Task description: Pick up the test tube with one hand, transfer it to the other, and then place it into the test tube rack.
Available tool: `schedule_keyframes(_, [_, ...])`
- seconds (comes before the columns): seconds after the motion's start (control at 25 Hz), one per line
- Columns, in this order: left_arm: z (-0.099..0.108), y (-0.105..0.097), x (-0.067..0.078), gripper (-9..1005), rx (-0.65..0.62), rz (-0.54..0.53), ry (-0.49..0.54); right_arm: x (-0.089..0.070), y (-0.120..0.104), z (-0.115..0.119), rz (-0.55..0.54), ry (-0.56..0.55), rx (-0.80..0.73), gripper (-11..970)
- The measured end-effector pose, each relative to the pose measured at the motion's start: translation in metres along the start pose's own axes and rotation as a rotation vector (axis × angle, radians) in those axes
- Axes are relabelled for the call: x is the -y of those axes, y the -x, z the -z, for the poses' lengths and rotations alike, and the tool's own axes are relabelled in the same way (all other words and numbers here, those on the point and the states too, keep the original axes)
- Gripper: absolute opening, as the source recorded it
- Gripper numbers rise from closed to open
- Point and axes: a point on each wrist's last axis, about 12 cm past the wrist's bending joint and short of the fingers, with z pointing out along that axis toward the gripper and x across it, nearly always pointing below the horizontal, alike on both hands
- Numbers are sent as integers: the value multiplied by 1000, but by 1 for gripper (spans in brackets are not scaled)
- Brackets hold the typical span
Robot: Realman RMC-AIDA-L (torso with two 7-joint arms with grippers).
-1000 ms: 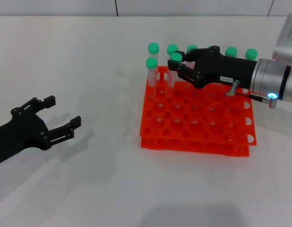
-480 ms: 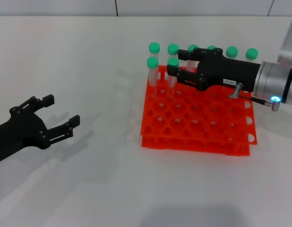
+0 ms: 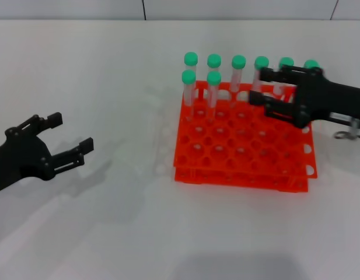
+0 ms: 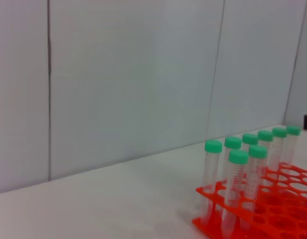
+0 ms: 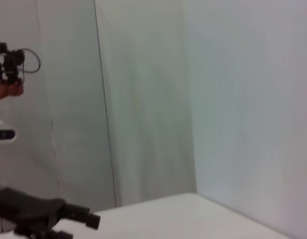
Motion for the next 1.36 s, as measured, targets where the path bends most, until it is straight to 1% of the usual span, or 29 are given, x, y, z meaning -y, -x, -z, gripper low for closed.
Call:
schedule_keyframes(0.08, [1, 5, -4, 893, -10, 12, -24, 2, 3, 23, 14, -6, -38, 590])
schedule_keyframes(0.16, [0, 8, -7, 893, -23, 21, -49, 6, 5, 39, 21, -9, -77, 615])
schedule_keyframes(0.28, [0, 15, -14, 893, -48, 26, -102, 11, 7, 54, 33, 14, -141, 653])
schedule_keyframes(0.36, [-3, 20, -18, 893, -70, 24, -149, 11, 7, 55, 34, 25, -158, 678])
schedule_keyframes(0.44, [-8, 28, -24, 893, -98, 16, -201, 12, 4, 62, 43, 57, -222, 751])
schedule_keyframes(0.56, [-15, 41, -32, 893, -136, 4, -279, 11, 1, 62, 48, 77, -262, 861])
schedule_keyframes(0.72, [-24, 54, -39, 893, -172, -22, -352, 11, -2, 62, 30, 97, -308, 859])
schedule_keyframes(0.84, [-29, 58, -42, 894, -207, -25, -373, 10, -3, 62, 24, 103, -320, 857])
schedule_keyframes(1.2, [-50, 70, -40, 894, -277, -41, -433, 6, -8, 58, 16, 125, -344, 855])
schedule_keyframes(1.36, [-56, 74, -38, 894, -304, -45, -471, 6, -9, 58, 16, 126, -350, 855])
